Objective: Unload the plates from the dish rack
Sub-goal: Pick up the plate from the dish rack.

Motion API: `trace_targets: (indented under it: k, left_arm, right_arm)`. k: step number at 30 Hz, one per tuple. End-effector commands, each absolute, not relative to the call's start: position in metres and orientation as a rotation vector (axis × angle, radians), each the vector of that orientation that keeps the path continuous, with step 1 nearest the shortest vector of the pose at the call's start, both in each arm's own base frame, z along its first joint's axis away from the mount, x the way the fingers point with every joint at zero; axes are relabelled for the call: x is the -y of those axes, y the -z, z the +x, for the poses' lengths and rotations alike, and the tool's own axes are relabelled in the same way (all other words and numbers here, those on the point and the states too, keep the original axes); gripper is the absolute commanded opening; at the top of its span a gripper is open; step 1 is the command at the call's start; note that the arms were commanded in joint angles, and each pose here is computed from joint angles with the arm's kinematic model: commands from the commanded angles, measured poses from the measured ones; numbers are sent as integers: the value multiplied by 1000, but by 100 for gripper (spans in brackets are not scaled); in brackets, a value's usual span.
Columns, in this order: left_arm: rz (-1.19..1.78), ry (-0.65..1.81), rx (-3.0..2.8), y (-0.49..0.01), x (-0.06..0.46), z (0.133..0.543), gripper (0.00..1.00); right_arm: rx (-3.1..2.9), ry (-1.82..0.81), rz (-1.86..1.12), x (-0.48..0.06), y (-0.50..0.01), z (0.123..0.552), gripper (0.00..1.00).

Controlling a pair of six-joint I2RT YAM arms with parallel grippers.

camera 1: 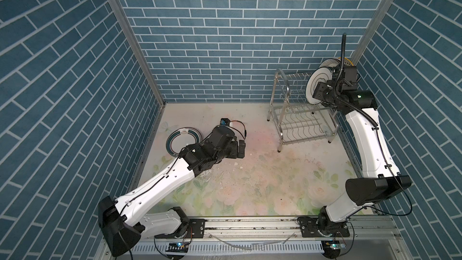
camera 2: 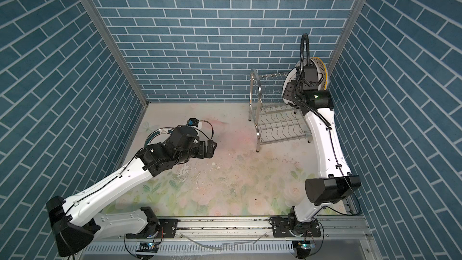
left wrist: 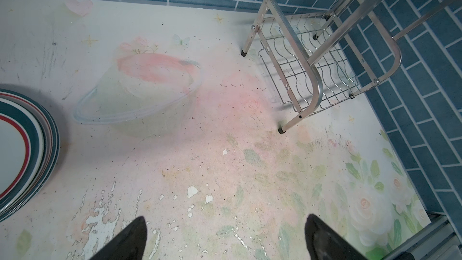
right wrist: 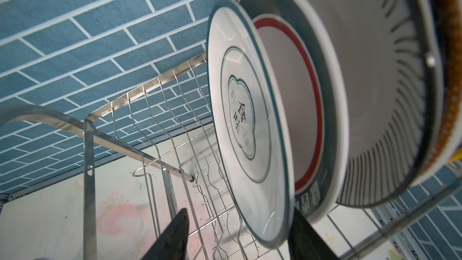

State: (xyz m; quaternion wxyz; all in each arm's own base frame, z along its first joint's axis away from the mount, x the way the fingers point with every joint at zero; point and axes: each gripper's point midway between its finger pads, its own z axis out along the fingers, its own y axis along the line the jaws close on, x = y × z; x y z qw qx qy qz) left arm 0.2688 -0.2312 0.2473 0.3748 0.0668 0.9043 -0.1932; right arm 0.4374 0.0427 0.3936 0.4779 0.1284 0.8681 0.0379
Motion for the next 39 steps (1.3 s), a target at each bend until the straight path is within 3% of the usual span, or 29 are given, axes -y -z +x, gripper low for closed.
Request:
trace_targets:
  k: [1,17,39]
  left_arm:
    - [175,481,-2301,-247,227,267,99]
    - [167,473,-2299,-247,221,263,99]
    - [152,469,-2296,-244,217,262,99]
  right_arm:
    - [-2081,-124,319,-45,-402,446,58]
    - [-2082,-70,263,-46,-382,466,46]
    - [-2040,-44,218,-45,-374,473,21]
